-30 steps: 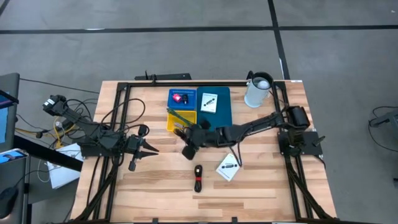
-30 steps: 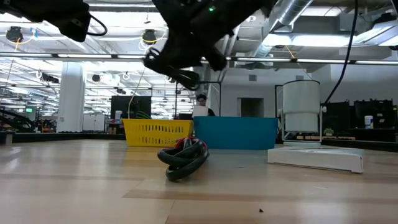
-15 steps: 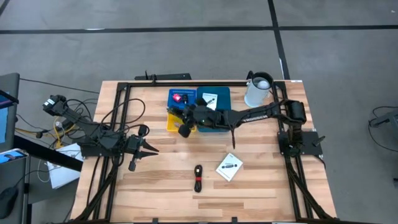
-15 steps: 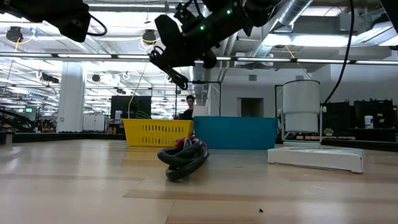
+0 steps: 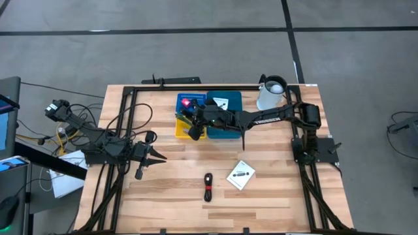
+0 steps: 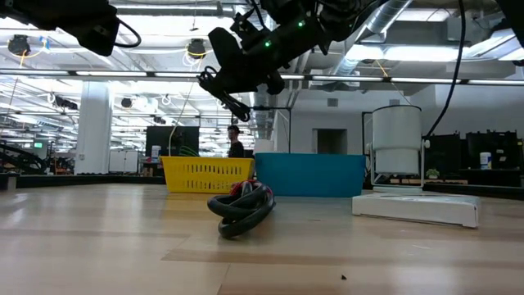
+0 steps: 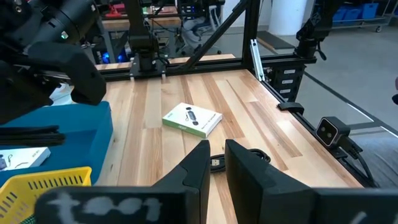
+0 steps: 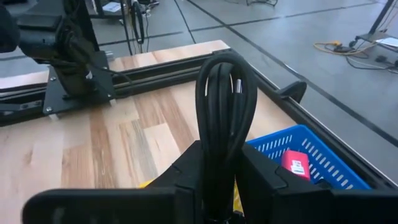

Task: Pick and place items into bin
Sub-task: Put the top black USB cable into the yellow basket

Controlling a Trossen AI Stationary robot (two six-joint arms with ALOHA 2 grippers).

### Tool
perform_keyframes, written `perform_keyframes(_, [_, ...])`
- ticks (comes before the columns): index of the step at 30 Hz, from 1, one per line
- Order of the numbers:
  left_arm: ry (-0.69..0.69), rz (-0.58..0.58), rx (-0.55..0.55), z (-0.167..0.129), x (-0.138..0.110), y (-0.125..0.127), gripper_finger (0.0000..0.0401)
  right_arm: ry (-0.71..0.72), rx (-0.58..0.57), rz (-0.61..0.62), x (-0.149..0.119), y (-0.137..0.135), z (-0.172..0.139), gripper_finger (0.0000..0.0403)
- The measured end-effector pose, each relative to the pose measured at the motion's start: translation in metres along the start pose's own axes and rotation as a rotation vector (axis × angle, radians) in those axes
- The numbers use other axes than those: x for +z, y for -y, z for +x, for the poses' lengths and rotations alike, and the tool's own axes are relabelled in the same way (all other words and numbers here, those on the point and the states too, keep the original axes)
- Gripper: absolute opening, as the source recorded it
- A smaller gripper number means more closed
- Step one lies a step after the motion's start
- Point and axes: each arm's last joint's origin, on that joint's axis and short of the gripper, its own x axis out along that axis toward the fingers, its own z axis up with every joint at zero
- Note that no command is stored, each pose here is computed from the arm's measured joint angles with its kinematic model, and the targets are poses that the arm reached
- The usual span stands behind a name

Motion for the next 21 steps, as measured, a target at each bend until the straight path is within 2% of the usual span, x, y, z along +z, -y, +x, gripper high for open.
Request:
perform_keyframes(9, [-0.001, 0.000, 0.000, 0.0000, 0.0000, 0.0000, 0.0038, 0.007, -0.008, -0.009, 0.0010, 0.0038, 0.0010, 0.0071])
perform_keyframes(21, [0.000, 0.007, 0.000, 0.0000, 0.0001, 0.0000, 0.0038, 0.007, -0.019, -0.026, 0.0013, 0.0089, 0.0024, 0.0113])
